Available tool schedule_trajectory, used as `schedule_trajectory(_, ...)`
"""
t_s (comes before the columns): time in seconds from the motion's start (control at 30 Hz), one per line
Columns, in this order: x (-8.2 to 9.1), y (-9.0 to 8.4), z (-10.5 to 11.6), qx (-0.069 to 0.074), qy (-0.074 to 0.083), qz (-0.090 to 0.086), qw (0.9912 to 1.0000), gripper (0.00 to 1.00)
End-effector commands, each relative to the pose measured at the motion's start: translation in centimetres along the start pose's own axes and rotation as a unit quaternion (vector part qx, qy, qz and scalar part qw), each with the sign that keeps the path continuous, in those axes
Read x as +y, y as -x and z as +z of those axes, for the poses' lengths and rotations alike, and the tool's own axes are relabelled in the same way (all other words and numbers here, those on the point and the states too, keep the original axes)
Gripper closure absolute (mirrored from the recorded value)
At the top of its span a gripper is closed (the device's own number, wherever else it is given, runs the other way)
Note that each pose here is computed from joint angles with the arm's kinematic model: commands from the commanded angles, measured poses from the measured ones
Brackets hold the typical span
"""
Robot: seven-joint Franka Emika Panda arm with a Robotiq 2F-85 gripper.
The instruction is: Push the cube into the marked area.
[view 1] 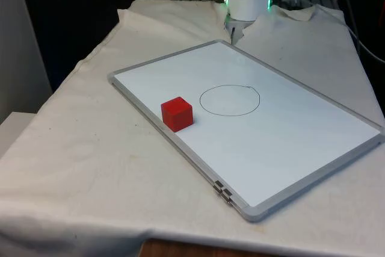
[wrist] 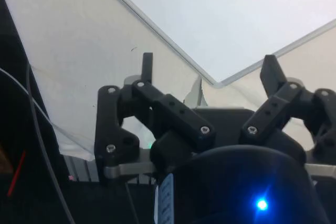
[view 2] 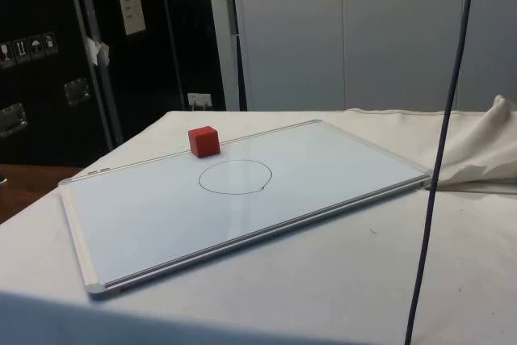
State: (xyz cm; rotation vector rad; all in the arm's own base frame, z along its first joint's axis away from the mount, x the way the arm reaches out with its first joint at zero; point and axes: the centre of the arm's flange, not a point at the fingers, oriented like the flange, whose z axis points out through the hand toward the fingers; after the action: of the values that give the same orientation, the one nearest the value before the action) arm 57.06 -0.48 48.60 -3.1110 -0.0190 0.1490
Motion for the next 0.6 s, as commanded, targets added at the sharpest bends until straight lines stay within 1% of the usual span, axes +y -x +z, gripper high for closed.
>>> schedule_trajectory(0.0, 0.0, 0.0, 0.0, 0.0, 0.0, 0.0, 1.0, 0.01)
schedule_trajectory(0.03, 0.0, 0.0, 0.0, 0.0, 0.0, 0.0, 1.0, 0.04)
schedule_trajectory(0.07, 0.0, 0.0, 0.0, 0.0, 0.0, 0.0, 1.0, 0.04)
schedule_trajectory(0.1, 0.0, 0.0, 0.0, 0.0, 0.0, 0.0, 1.0, 0.09)
schedule_trajectory(0.13, 0.0, 0.0, 0.0, 0.0, 0.0, 0.0, 1.0, 0.16)
schedule_trajectory(0.17, 0.0, 0.0, 0.0, 0.0, 0.0, 0.0, 1.0, 0.27)
schedule_trajectory(0.2, 0.0, 0.0, 0.0, 0.0, 0.0, 0.0, 1.0, 0.33)
schedule_trajectory(0.4, 0.0, 0.0, 0.0, 0.0, 0.0, 0.0, 1.0, 0.62)
schedule_trajectory(0.43, 0.0, 0.0, 0.0, 0.0, 0.0, 0.0, 1.0, 0.62)
schedule_trajectory(0.47, 0.0, 0.0, 0.0, 0.0, 0.0, 0.0, 1.0, 0.71)
schedule_trajectory(0.57, -0.06, 0.0, 0.0, 0.0, 0.0, 0.0, 1.0, 0.86)
